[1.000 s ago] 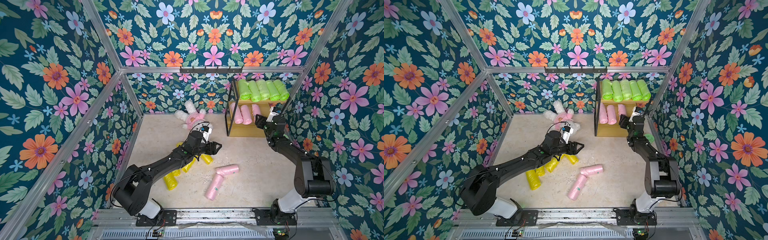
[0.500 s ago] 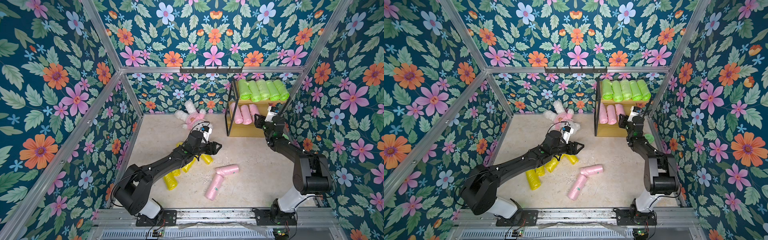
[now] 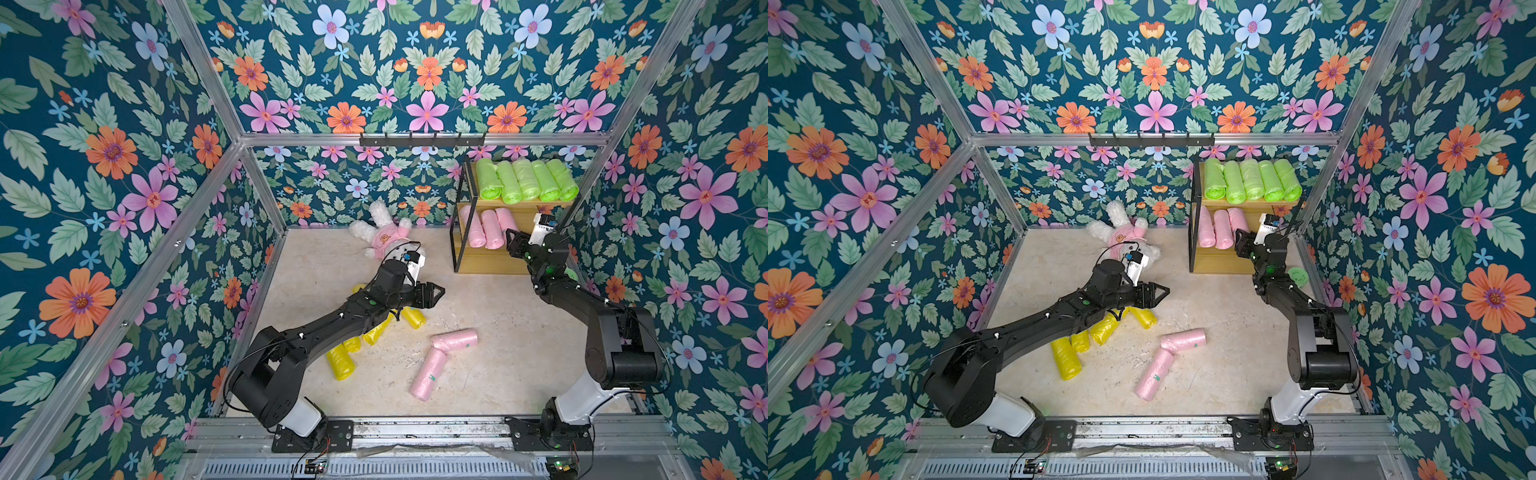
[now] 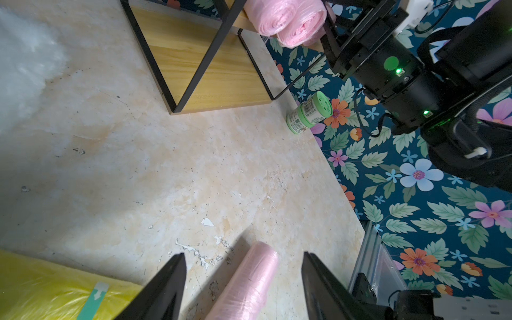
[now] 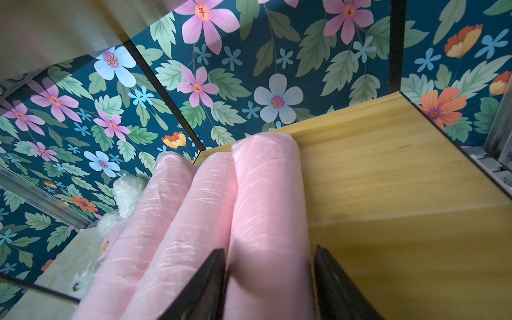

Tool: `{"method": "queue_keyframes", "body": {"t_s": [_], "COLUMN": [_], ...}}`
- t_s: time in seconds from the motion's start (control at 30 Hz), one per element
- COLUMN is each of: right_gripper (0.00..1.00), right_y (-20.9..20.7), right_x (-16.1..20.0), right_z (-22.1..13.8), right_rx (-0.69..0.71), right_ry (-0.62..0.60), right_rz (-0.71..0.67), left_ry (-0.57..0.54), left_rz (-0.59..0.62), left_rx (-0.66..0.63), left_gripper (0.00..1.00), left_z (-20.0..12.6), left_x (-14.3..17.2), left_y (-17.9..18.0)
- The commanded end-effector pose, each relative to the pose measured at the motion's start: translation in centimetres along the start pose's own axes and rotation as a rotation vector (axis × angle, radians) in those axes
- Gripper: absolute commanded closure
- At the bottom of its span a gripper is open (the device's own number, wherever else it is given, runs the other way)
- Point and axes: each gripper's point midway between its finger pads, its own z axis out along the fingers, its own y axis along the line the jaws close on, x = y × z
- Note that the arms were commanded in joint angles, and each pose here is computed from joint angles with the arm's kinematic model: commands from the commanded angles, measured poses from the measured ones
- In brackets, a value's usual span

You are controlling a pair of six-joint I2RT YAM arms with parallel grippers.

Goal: Sort the rolls of trash bags by color and place them on the shelf
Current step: Place the roll of trash bags on the shelf.

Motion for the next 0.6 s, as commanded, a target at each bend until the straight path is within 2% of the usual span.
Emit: {"method": "queue_keyframes", "body": {"t_s": [0.0,0.17,0.3,0.57], "right_gripper": [0.36,0.28,0.27,0.43], "right_y": [0.7,0.7,1.1,3.3], "right_x": [-2.1,-3.2,-3.2,-0.2], "right_z": [-1.1,-2.5,-3.8,-5.3], "right_rx": [-0.004,0.02,0.009,-0.046], "right_ry": [-0.067,-0.105,-0.114,-0.081], "right_rz": [0.014,0.028,0.035,0.024], "left_ry": [-0.009,-0.009,-0.011,-0.019], "left_rz": [0.017,0.022,0.022,0.026], "left_rx": [0.017,0.02,0.015,0.018], "left_gripper": [0.29,0.29,0.29,0.29], "left_z": [0.0,-0.1,-0.2,-0.3], "left_x": [-0.4,-0.4,-0.2,-0.4], "left_y": [-0.5,-0.6,-0.4,-0.5]}}
